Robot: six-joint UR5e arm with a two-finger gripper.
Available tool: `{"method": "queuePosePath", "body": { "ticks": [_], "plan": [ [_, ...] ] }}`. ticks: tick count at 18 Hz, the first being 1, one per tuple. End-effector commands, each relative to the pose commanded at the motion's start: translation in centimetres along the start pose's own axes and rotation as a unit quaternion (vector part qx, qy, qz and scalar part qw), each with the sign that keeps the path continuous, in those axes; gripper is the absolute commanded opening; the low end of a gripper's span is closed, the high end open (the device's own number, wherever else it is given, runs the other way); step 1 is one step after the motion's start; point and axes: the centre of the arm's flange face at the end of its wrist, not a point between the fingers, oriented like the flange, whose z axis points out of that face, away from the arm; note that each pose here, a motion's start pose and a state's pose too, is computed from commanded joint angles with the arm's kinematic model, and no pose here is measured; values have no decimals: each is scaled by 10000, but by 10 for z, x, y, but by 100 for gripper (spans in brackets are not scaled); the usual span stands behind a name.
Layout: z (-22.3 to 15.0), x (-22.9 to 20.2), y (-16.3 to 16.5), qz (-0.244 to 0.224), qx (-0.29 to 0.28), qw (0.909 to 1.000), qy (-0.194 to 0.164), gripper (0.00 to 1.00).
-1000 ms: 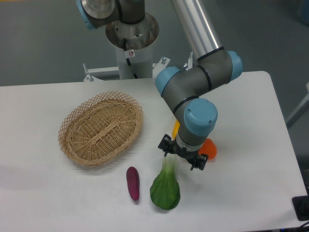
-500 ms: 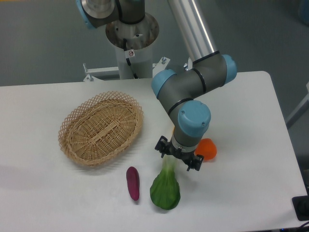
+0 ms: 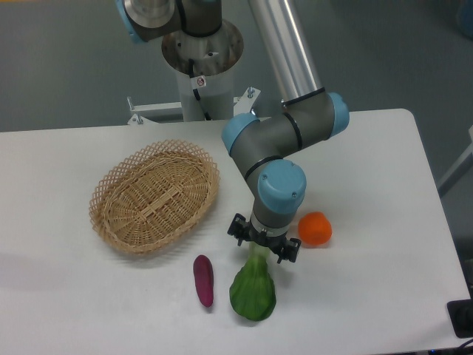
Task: Pick up the green vegetable from the table
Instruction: 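Lower the gripper onto the bok choy stem and close it, then lift the gripped bok choy up and carry it past the orange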
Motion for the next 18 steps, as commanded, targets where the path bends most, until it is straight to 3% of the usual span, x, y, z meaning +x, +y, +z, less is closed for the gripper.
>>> {"method": "queuePosePath", "body": {
  "ticks": [5, 8, 9, 10, 14, 16, 18],
  "plan": [
    [4, -2, -1, -15, -70, 9999, -83, 97],
    [4, -3, 0, 1, -128, 9998, -133, 49],
    [2, -3, 0, 1, -118, 9998, -145, 38],
    [3, -3, -1, 8, -140, 9998, -154, 32],
    [-5, -7, 0, 47, -253, 9992, -293, 28],
    [-9, -6, 0, 55, -238, 9992, -310, 19],
    [-14, -6, 0, 55, -212, 9992, -339, 18]
  ]
}}
